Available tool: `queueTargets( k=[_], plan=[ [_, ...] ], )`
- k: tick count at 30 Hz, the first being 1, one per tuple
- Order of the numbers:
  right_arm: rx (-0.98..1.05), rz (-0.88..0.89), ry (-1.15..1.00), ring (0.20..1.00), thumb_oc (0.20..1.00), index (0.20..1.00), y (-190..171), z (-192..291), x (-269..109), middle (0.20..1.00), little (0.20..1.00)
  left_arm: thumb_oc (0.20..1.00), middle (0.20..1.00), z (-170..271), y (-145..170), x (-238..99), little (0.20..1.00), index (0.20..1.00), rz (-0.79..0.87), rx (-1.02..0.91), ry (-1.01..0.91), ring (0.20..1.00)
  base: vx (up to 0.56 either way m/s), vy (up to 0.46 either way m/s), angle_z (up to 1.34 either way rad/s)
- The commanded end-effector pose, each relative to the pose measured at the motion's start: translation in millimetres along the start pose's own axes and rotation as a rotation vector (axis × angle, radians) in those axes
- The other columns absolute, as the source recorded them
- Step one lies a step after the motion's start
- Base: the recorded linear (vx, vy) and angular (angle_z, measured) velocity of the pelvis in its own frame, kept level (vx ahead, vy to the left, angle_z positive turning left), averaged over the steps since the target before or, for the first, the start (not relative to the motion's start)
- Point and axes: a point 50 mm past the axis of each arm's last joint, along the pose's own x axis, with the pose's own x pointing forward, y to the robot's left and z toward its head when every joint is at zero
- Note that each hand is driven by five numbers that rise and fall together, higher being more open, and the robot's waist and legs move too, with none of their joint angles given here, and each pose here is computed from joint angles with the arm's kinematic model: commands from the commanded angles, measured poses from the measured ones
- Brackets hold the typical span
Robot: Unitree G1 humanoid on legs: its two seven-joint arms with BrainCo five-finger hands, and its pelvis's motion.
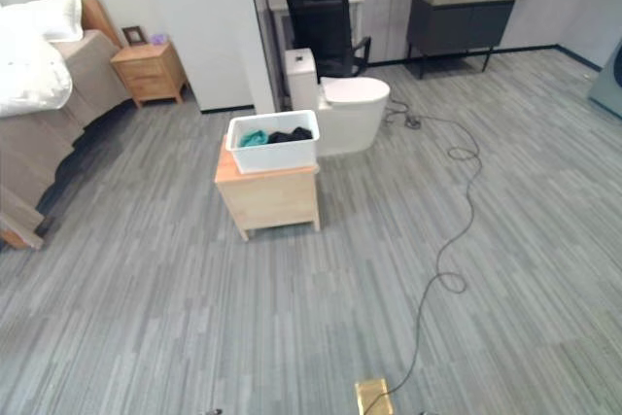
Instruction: Grab the laundry basket,head to the washer,open it,put in the laundry and shut it.
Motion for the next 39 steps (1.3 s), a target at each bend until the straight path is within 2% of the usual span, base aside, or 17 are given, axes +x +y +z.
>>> queueTargets(
  k=[1, 39],
  plan=[
    [-0.037, 0.081, 0.066, 1.0, 1.0, 1.0, 23.1, -14.2, 0.7, 1.0, 1.0, 1.0, 1.0, 6.6, 12.9, 1.3, 1.0, 1.0, 0.03, 0.015, -0.003, 1.0, 0.0, 0.0, 0.0],
    [-0.033, 0.078, 0.092, 1.0, 1.0, 1.0, 21.9, -19.4, 0.0, 1.0, 1.0, 1.0, 1.0, 2.6, 16.6, 0.3, 1.0, 1.0, 0.045, 0.001, 0.014, 1.0, 0.0, 0.003, 0.0]
  ],
)
